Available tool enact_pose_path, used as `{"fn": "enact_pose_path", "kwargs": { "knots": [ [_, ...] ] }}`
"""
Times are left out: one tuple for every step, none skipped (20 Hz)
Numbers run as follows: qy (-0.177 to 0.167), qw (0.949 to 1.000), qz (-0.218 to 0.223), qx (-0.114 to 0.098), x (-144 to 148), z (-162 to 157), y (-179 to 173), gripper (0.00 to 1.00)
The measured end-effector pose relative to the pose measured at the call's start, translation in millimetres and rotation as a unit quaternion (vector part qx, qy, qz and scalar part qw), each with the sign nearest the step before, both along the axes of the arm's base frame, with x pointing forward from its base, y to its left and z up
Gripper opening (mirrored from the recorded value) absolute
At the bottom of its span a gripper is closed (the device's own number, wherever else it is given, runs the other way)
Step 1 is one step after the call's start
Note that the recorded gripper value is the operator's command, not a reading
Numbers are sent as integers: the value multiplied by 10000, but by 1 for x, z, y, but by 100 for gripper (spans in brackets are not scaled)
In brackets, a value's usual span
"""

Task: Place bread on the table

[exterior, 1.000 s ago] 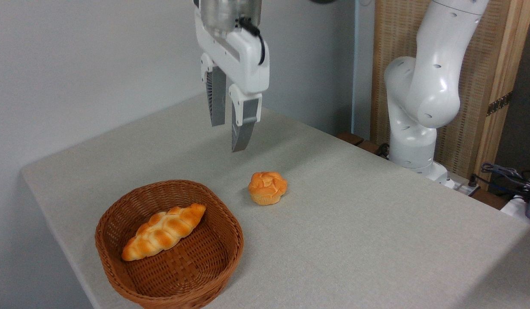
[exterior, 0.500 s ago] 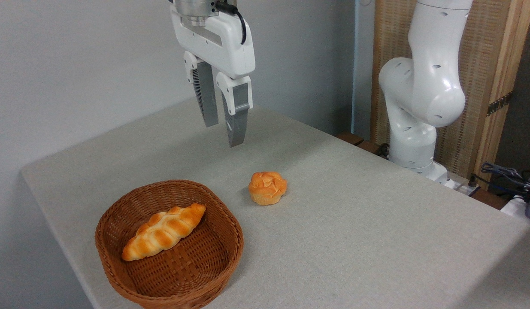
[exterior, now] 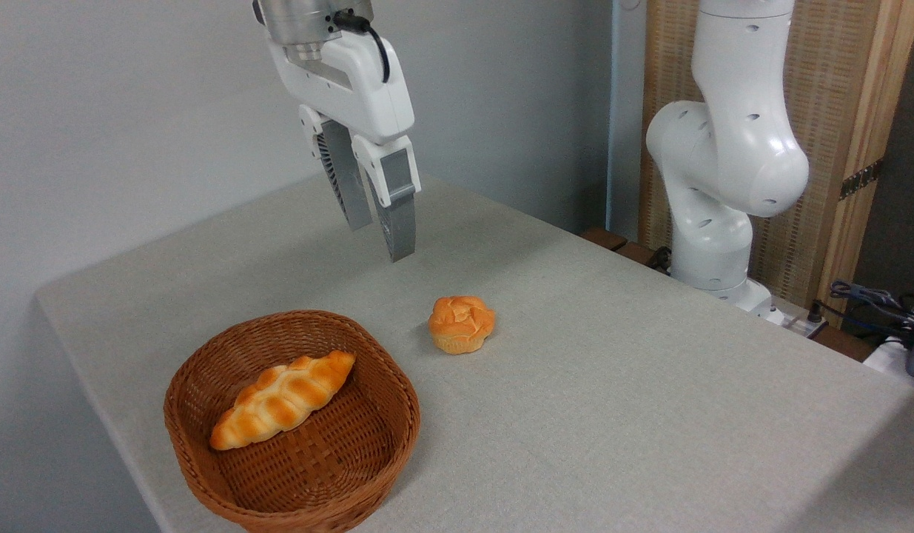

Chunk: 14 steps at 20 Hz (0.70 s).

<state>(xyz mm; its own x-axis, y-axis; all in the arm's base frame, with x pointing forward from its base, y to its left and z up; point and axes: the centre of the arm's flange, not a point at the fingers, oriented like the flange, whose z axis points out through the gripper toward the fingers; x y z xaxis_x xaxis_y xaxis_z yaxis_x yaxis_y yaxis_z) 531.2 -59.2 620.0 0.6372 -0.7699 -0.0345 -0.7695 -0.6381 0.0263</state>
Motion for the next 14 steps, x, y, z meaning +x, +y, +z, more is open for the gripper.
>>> {"fn": "enact_pose_path", "kwargs": {
  "knots": [
    [10,10000,-4,4,1,-1,-1,100],
    [13,10000,24,8,2,-2,-1,100],
    [5,9999,127,14,3,-1,-1,100],
    [-14,9997,235,21,5,0,0,100],
    [-31,9995,317,27,7,1,0,100],
    [-46,9993,357,32,10,2,0,100],
    [-70,9992,382,36,13,2,1,100],
    [-128,9990,423,32,17,3,2,100],
    [-217,9986,487,-10,21,5,6,100],
    [-318,9978,569,-138,25,7,11,100],
    [-377,9969,640,-257,27,9,16,100],
    [-436,9958,721,-364,29,11,23,100],
    [-484,9948,784,-429,30,12,28,100],
    [-526,9941,826,-466,32,12,32,100]
  ]
}}
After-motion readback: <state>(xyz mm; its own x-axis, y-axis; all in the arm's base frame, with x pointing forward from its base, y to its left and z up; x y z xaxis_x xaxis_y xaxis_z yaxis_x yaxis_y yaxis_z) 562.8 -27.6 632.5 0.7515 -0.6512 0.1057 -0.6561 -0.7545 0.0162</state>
